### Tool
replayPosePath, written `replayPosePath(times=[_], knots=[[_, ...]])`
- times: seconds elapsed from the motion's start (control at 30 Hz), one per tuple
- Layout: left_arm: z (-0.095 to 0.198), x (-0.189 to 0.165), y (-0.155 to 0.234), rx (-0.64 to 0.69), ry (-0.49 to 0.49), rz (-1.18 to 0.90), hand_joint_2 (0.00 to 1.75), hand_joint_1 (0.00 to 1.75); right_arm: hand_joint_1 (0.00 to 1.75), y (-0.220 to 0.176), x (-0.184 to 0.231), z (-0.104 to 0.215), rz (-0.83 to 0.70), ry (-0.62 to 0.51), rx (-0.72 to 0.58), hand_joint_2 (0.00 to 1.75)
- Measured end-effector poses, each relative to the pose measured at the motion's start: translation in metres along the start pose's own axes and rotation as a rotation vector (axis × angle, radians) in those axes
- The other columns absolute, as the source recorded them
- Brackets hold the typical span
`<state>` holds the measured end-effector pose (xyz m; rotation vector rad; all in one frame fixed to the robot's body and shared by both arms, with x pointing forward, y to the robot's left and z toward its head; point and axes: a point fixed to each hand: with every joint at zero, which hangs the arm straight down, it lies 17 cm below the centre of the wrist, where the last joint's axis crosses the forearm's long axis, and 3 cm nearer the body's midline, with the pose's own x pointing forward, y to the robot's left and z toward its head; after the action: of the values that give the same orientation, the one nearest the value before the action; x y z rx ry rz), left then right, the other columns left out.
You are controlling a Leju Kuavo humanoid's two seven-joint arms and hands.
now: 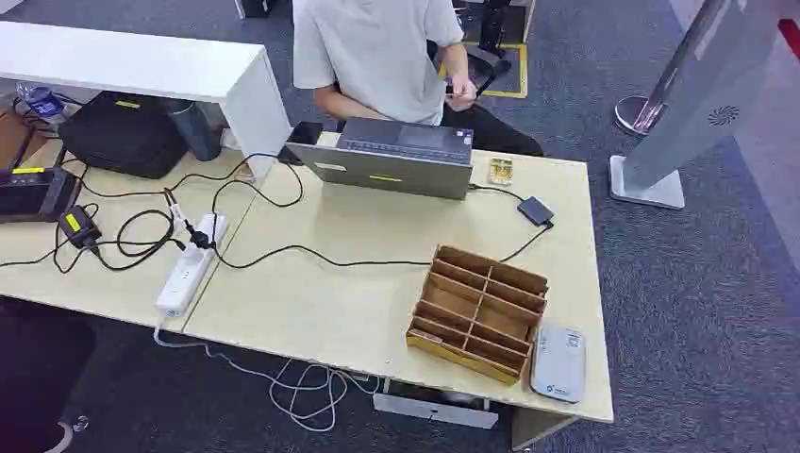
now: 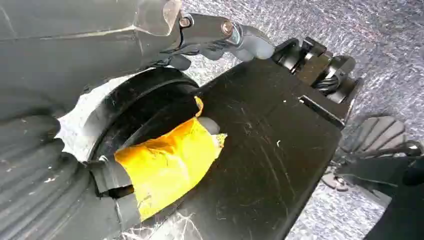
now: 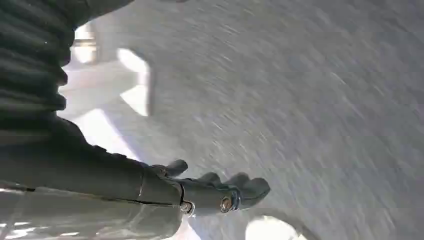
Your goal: Pass the card to the sensor for recognition and then transmit it.
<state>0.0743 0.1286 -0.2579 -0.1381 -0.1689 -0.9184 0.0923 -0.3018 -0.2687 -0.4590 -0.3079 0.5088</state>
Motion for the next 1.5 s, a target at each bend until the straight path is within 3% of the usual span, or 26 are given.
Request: replayPosePath(times=[0.07, 0.27, 0.43, 0.7, 1.5], knots=[[0.000, 0.001, -0.002, -0.007, 0.009, -0.021, 1.75, 0.00, 0.00, -0.039, 0.009, -0.015, -0.009, -0.052, -0.067, 1.75], [0.001, 0.004, -0.003, -0.013, -0.012, -0.041, 1.75, 0.00, 0.00, -0.221, 0.039, -0.051, -0.080, -0.160, -0.355, 1.75], [0.001, 0.004, -0.003, -0.013, -0.016, -0.042, 1.75, 0.00, 0.00, -0.282, 0.044, -0.047, -0.102, -0.170, -0.468, 1.75], [0.001, 0.005, -0.003, -0.014, -0.016, -0.041, 1.75, 0.00, 0.00, -0.301, 0.054, -0.041, -0.063, -0.204, -0.515, 1.75], [0.001, 0.005, -0.003, -0.014, -0.016, -0.041, 1.75, 0.00, 0.00, -0.306, 0.057, -0.039, -0.053, -0.213, -0.529, 1.75]])
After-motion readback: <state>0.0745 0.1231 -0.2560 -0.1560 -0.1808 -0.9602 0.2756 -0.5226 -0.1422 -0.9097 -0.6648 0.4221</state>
